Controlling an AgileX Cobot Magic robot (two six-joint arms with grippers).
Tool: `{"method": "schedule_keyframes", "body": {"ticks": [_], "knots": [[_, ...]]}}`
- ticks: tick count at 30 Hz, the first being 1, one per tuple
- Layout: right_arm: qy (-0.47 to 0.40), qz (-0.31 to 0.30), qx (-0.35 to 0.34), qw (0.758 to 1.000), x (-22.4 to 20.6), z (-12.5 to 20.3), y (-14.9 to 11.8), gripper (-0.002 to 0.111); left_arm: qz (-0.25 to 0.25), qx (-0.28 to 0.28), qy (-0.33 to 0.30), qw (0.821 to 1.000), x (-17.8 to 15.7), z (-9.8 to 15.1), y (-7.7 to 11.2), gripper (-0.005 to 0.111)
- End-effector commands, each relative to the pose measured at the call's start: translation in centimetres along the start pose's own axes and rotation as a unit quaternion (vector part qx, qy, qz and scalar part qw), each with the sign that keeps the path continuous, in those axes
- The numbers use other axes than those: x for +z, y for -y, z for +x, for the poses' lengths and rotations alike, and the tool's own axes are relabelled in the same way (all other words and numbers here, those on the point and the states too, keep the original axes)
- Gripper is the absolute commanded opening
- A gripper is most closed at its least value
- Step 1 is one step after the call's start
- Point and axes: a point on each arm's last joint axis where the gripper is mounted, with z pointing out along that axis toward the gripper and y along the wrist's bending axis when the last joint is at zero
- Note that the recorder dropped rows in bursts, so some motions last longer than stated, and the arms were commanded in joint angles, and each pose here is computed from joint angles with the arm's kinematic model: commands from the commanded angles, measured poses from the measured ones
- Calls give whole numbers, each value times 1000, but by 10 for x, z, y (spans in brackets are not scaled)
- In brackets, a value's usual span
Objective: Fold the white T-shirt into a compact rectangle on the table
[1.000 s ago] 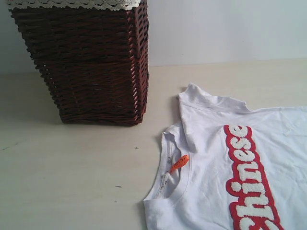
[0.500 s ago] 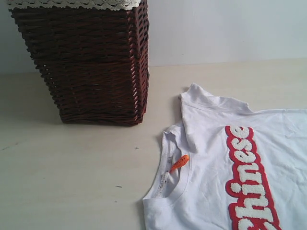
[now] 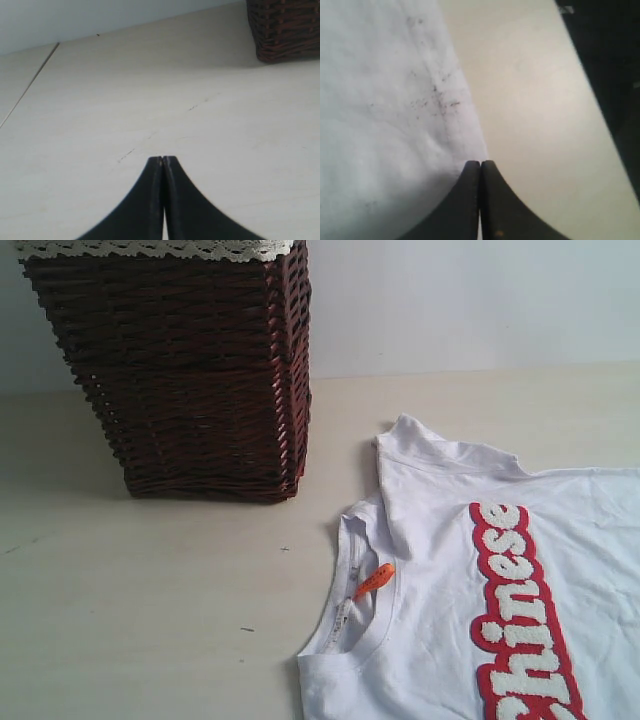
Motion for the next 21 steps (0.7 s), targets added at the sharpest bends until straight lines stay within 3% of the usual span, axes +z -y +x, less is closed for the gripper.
{"method": "schedule_keyframes", "body": {"ticks": [1, 8, 21], "knots": [[-25, -21, -1, 999, 17, 11, -8, 0, 1, -8, 2, 1000, 0, -1, 0, 0], [-31, -27, -11, 999, 21, 14, -11, 0, 1, -8, 2, 1000, 0, -1, 0, 0], [-53, -38, 60, 996, 7, 13, -9, 0, 1, -8, 2, 1000, 0, -1, 0, 0]]}}
